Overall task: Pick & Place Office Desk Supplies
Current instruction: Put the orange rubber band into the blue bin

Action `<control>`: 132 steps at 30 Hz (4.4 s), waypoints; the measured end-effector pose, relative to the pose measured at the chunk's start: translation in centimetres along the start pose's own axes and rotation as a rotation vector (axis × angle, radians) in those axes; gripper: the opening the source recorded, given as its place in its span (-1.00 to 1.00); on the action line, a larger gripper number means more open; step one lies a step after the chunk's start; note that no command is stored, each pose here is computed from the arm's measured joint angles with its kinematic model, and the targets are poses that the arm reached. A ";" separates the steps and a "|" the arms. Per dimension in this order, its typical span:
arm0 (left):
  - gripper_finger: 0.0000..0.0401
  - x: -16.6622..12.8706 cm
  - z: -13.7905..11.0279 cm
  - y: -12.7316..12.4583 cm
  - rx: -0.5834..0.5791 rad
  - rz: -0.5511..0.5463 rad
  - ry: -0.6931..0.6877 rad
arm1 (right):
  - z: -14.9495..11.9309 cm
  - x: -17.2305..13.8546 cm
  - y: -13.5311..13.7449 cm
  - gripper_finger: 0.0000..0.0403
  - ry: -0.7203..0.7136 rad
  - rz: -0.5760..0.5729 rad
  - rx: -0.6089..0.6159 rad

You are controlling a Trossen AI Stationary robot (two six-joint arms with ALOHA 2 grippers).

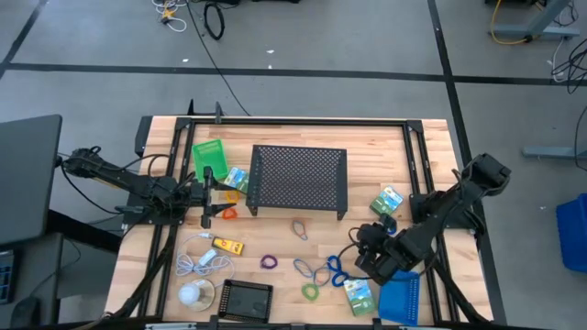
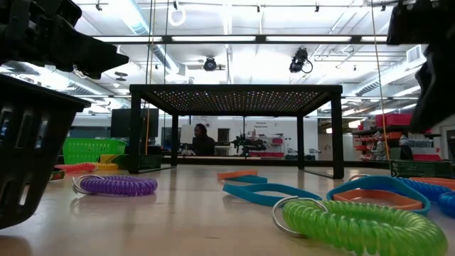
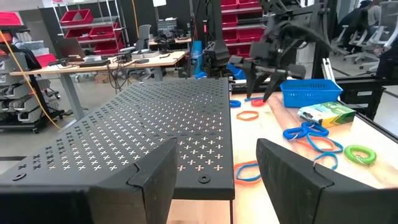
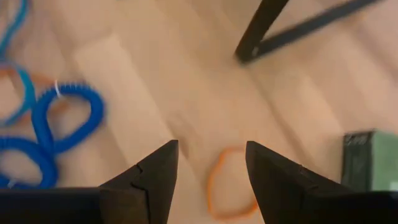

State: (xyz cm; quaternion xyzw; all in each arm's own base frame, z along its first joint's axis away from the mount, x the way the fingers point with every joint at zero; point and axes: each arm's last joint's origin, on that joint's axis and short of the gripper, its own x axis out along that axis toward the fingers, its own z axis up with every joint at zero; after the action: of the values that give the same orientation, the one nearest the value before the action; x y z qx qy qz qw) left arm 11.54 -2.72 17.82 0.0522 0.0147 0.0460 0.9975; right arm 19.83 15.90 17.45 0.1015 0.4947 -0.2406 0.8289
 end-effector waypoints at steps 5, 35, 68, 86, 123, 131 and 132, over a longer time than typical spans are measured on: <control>0.11 0.0 0.0 0.0 -0.001 0.000 0.000 | 0.7 0.6 -0.2 -0.02 0.117 0.046 -0.023; 0.11 0.0 0.0 0.0 0.009 0.001 0.000 | 1.2 3.3 -1.9 -0.02 0.346 0.097 -0.069; 0.11 0.0 0.0 0.1 0.007 0.019 0.002 | 0.2 4.8 -2.1 -0.96 0.324 0.172 -0.016; 0.11 0.0 0.0 0.1 0.007 0.020 0.002 | -0.1 3.6 0.7 -0.99 0.206 0.395 -0.032; 0.11 0.0 0.0 0.1 0.007 0.020 0.002 | -1.0 -2.5 4.4 -1.00 -0.566 0.482 -0.028; 0.11 0.0 0.0 0.1 0.007 0.019 0.003 | 0.1 -6.5 3.6 -1.00 -0.261 0.412 -0.026; 0.11 0.0 0.0 0.1 0.007 0.019 0.003 | 0.4 -7.2 3.6 -1.00 -0.216 0.408 -0.025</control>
State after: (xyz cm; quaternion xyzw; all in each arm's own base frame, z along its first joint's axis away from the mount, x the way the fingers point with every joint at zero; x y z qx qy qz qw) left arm 11.53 -2.66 17.80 0.0559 0.0160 0.0556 0.9968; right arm 19.08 20.99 23.61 0.1628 0.3752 -0.0711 0.9098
